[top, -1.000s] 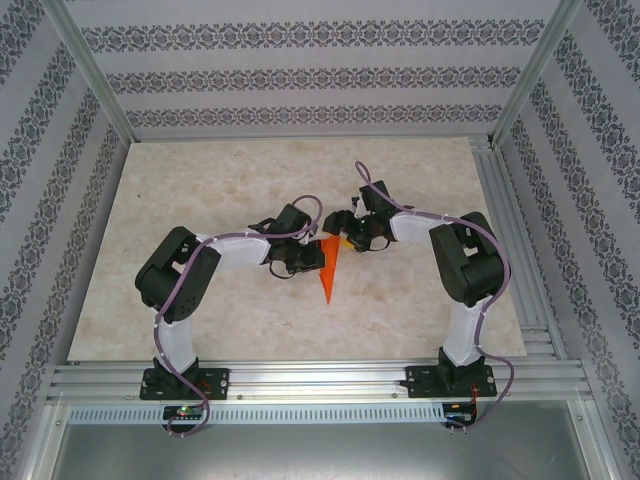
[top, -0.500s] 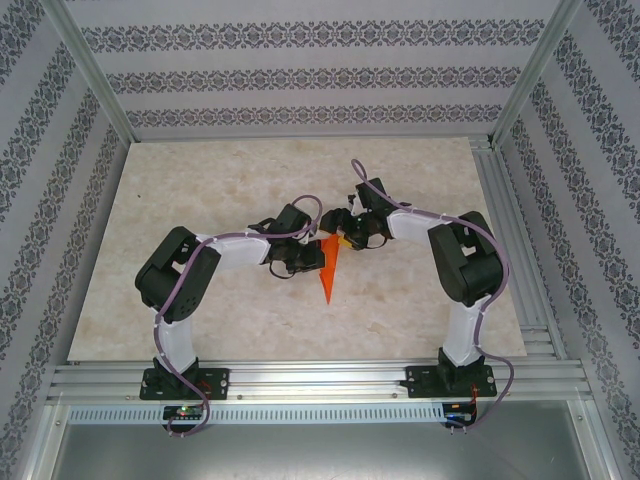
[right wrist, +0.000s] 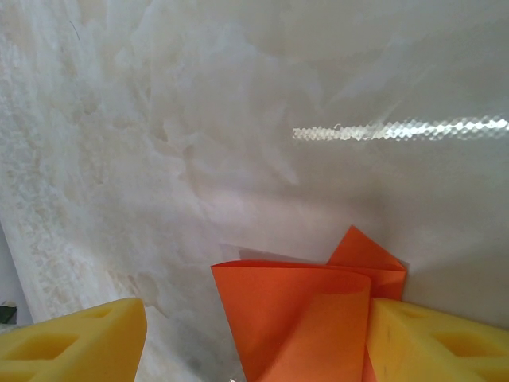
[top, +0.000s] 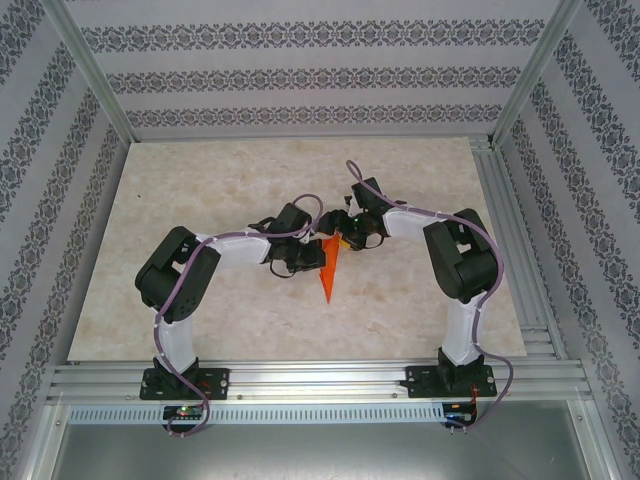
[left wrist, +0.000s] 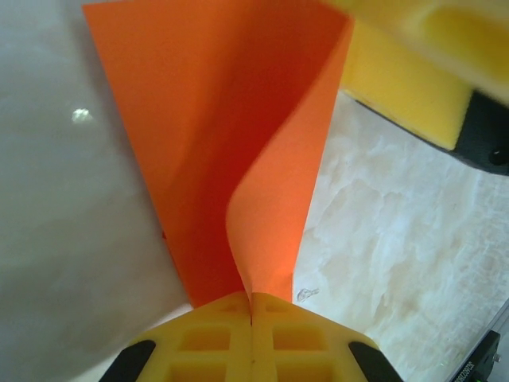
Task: Fold a paper plane with a square sheet of paper (fold left side to right side)
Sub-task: Fold the wing for the fifth time at the center of the table.
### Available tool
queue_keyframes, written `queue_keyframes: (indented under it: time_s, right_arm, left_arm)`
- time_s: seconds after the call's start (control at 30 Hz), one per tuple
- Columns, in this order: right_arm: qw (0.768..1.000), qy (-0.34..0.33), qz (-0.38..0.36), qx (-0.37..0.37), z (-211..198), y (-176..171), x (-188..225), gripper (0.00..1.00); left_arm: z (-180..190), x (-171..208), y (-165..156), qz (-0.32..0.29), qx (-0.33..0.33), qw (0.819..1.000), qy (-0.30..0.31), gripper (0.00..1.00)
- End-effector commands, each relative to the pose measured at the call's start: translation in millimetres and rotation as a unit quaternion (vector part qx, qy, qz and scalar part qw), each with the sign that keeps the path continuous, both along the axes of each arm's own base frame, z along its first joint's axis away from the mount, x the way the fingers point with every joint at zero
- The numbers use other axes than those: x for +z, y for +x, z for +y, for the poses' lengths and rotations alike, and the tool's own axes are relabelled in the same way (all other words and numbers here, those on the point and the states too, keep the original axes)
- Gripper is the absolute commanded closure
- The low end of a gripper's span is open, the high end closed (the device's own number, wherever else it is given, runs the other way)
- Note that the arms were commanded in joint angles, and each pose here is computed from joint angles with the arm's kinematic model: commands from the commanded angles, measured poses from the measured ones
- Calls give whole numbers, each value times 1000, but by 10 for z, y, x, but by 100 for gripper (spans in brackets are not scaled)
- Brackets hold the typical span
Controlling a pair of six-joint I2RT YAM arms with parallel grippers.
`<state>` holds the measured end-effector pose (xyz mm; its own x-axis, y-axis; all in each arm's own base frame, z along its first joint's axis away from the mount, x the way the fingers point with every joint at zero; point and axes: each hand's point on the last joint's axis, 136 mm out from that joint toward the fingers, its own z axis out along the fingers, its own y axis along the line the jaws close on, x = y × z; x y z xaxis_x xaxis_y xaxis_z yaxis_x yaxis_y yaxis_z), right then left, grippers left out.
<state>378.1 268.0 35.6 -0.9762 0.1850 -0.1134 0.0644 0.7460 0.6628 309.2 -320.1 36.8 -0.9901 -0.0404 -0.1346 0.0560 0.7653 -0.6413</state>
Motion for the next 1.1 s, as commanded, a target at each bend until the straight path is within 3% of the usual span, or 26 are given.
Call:
queue_keyframes:
  time_s: [0.0, 0.73, 1.07]
  right_arm:
    - [999, -30, 10, 8, -28, -52, -146, 27]
    - [1000, -25, -1, 12, -1, -31, -47, 26]
    - [998, 7, -56, -9, -155, 84, 494, 25]
  left_arm:
    - [-82, 101, 100, -25, -15, 1000, -9, 97]
    - [5, -188, 41, 0, -16, 1000, 24, 97]
    - [33, -238, -7, 6, -16, 1000, 26, 97]
